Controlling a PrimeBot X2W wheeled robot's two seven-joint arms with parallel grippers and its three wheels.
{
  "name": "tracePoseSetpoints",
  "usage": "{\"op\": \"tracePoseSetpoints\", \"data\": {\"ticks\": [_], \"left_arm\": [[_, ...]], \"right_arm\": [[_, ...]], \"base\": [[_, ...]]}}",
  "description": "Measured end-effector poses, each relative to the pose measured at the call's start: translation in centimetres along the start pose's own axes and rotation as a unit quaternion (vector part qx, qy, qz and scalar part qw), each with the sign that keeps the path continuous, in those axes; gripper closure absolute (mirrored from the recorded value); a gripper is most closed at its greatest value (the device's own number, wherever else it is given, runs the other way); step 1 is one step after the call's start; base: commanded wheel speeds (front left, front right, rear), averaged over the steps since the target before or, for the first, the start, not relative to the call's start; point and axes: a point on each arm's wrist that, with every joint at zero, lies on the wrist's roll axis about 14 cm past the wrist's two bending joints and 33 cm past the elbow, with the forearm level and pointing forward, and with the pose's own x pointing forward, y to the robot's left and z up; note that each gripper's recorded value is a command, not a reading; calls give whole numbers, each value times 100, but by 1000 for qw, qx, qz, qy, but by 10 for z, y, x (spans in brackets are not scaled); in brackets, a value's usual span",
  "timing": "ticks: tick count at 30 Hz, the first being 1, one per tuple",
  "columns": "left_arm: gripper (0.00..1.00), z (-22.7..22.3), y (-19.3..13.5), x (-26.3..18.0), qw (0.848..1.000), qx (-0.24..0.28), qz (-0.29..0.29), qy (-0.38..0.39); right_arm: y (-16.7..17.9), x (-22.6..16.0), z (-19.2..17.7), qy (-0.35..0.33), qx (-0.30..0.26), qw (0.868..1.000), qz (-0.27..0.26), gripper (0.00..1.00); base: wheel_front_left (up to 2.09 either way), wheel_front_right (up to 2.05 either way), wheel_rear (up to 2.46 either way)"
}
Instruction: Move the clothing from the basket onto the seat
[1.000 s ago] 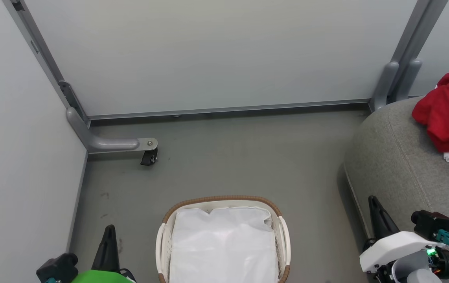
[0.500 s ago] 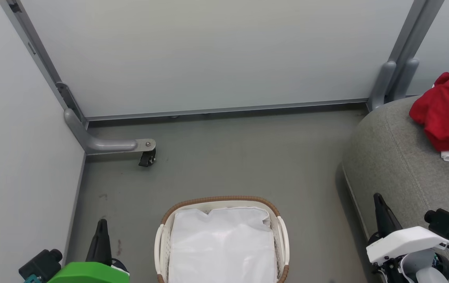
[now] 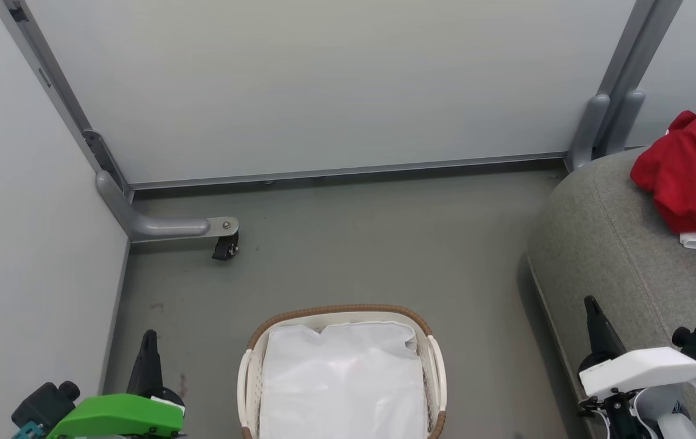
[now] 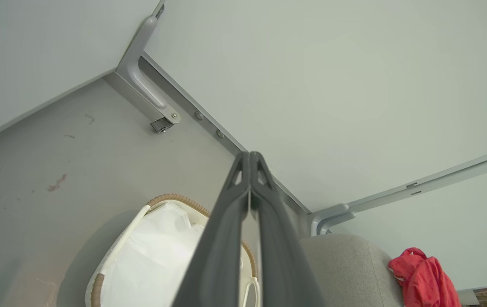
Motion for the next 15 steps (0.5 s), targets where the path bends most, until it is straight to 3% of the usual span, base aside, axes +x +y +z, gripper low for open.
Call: {"op": "tracePoseSetpoints", "data": {"ticks": [15], "left_arm": [[100, 8, -6, 7, 997, -80, -6, -3]], "right_arm": [[0, -1, 7, -3, 91, 996, -2, 100]], "base": [[0, 0, 0]]}}
